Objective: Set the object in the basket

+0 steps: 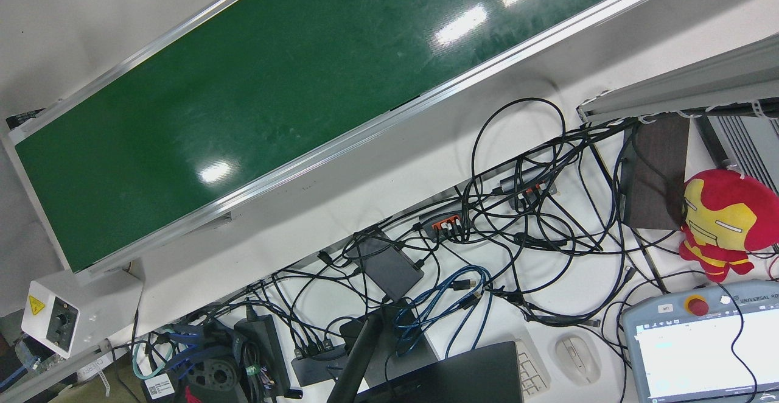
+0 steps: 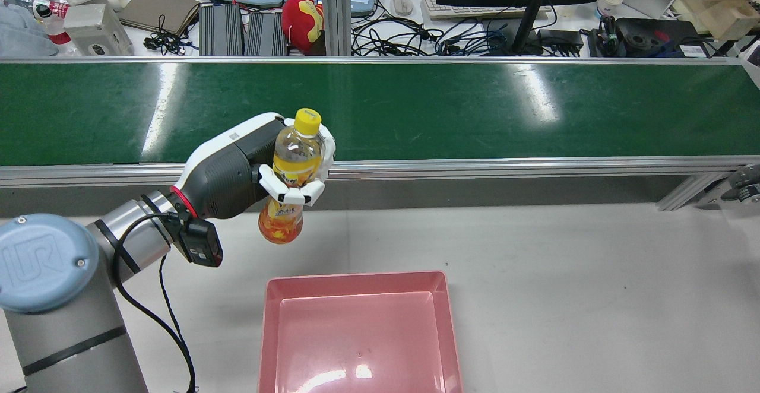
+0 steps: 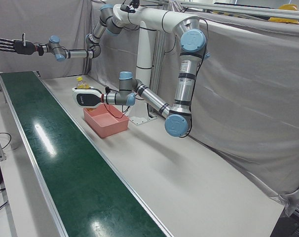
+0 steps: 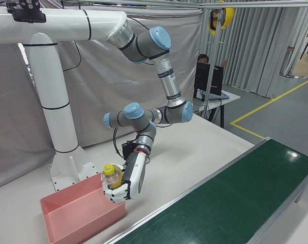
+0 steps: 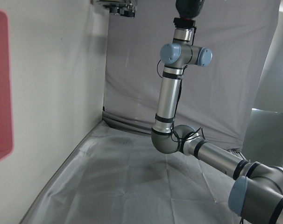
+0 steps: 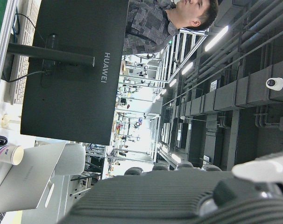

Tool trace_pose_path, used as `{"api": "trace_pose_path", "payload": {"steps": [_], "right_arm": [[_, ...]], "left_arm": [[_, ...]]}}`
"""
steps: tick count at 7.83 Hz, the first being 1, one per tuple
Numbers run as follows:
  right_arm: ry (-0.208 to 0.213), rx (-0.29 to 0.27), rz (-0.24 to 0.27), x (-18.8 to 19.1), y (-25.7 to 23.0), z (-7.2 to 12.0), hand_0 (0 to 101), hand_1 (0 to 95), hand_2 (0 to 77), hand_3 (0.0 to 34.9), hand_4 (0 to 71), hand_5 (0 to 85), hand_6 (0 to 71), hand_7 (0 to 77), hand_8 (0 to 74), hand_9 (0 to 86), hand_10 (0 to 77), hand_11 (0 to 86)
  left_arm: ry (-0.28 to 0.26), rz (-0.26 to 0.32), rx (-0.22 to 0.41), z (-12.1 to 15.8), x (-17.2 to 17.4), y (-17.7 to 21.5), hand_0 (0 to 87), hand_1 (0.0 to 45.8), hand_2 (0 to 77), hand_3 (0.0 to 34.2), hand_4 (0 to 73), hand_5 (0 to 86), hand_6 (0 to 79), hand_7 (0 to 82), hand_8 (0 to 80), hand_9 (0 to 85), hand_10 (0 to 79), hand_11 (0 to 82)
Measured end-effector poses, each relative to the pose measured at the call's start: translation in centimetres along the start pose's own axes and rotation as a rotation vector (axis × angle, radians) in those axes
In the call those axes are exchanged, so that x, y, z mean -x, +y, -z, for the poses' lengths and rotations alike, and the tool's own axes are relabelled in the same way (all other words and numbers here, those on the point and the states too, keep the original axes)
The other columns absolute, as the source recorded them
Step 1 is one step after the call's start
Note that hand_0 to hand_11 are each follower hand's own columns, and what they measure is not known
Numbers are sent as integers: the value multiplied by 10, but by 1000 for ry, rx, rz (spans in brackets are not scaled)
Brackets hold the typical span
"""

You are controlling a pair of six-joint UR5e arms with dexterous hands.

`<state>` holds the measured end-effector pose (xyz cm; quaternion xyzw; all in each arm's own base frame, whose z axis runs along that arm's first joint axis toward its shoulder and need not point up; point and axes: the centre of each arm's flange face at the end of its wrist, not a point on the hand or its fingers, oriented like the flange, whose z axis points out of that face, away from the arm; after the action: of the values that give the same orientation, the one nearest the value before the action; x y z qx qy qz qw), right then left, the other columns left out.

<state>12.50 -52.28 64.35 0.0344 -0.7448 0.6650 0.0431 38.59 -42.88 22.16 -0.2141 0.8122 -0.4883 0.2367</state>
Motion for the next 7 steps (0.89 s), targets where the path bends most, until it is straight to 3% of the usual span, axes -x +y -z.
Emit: {"api": "trace_pose_path", "payload": {"steps": [4, 5, 6, 7], "right_arm": [[1, -2, 0, -1, -1, 0, 2, 0, 0, 2, 0, 0, 0, 5, 0, 0, 0, 0], [1, -2, 0, -1, -1, 0, 2, 0, 0, 2, 0, 0, 0, 5, 0, 0, 0, 0], [1, -3, 0, 0, -1, 0, 2, 0, 0, 2, 0, 0, 0, 5, 0, 0, 0, 0], [1, -3, 0, 0, -1, 0, 1, 0, 0, 2, 0, 0, 0, 5, 0, 0, 0, 0]], "left_arm": [[-187, -83, -36, 23, 93, 17, 694, 93, 540, 0, 551, 524, 682, 524, 671, 578, 605, 556], [-227, -102, -54, 29, 109, 18, 693, 93, 540, 0, 551, 524, 682, 524, 665, 578, 562, 584], [-272, -117, -85, 37, 124, 18, 693, 93, 540, 0, 551, 524, 682, 524, 611, 600, 485, 616], [-304, -127, -114, 43, 131, 18, 693, 93, 540, 0, 551, 524, 682, 524, 464, 578, 387, 567]]}}
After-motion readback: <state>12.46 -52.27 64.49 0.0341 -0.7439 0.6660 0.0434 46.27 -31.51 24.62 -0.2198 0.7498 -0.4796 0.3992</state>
